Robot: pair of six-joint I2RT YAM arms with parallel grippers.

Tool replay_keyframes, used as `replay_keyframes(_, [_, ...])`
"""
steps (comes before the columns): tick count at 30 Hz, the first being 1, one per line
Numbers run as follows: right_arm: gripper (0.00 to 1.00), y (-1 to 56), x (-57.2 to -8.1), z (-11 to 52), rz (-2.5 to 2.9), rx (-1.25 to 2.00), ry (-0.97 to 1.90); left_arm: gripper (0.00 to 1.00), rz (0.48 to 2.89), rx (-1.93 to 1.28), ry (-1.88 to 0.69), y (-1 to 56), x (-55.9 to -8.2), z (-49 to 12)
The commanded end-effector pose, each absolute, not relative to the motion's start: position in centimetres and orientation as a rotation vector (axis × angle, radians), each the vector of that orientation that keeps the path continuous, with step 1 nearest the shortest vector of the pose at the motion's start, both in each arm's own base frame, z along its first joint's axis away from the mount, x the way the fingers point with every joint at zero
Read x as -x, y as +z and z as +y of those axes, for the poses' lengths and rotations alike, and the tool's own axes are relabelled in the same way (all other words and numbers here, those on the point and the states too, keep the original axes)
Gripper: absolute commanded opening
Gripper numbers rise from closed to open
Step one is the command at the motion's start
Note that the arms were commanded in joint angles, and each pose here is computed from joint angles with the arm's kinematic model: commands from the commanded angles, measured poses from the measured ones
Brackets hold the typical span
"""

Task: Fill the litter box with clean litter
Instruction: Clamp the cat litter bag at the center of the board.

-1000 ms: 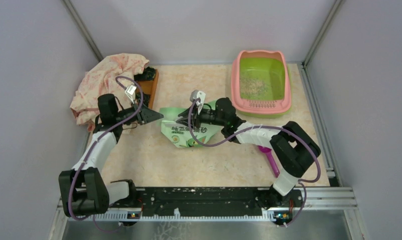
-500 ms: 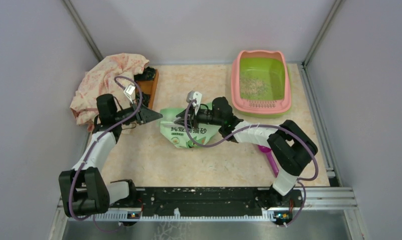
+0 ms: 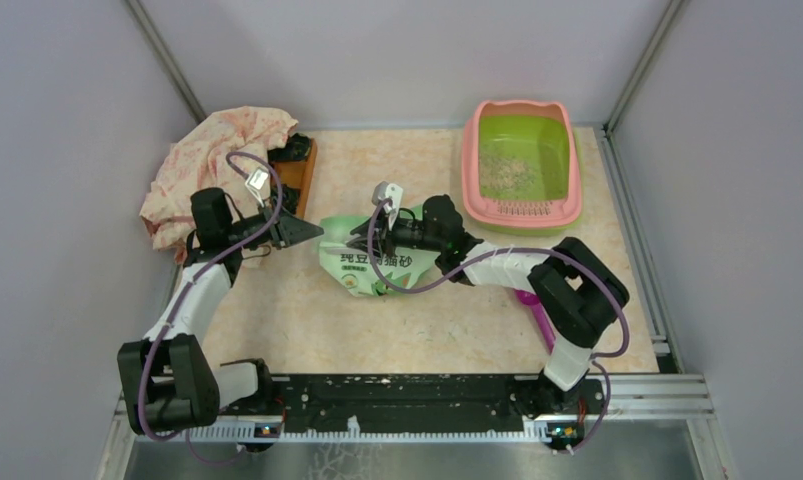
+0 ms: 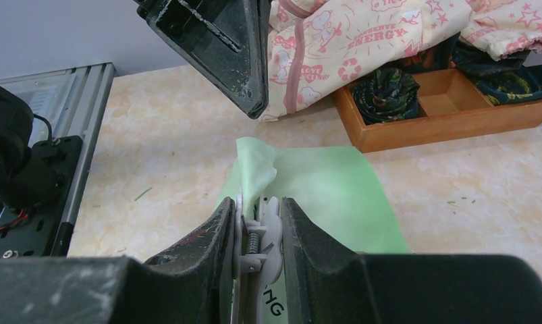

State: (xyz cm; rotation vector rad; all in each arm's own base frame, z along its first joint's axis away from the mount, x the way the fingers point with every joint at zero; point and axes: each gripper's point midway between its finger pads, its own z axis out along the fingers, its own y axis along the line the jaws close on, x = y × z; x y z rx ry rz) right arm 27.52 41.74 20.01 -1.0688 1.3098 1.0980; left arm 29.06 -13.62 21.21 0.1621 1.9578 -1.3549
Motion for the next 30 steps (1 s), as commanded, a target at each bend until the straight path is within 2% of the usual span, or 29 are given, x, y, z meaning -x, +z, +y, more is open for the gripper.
replay_keyframes(1, [0.00,23.6,-27.7,42.9,1.178,1.040,1.116,0.03,1.922,-0.209,-1.353,21.9,-28.9,-13.6])
replay_keyframes(10, [0.00,23.5,-27.7,43.0,1.183,1.051,1.120,0.03,1.918,-0.209,-1.351,22.0,-29.0,-13.4])
replay_keyframes(12, [0.24,23.1,-27.7,43.2,1.205,1.074,1.120,0.03,1.918,-0.210,-1.351,22.0,-29.0,-13.4])
replay_keyframes(15, [0.44,23.1,-27.7,42.8,1.204,1.073,1.097,0.03,1.917,-0.209,-1.351,22.1,-29.1,-13.4])
replay_keyframes(27, [0.69,25.0,-28.9,41.2,1.204,1.084,1.056,0.04,1.916,-0.212,-1.362,22.2,-29.1,-13.4])
replay_keyframes(30, [0.71,25.2,-28.6,40.5,1.214,1.111,1.059,0.04,1.918,-0.210,-1.365,22.0,-29.0,-13.4])
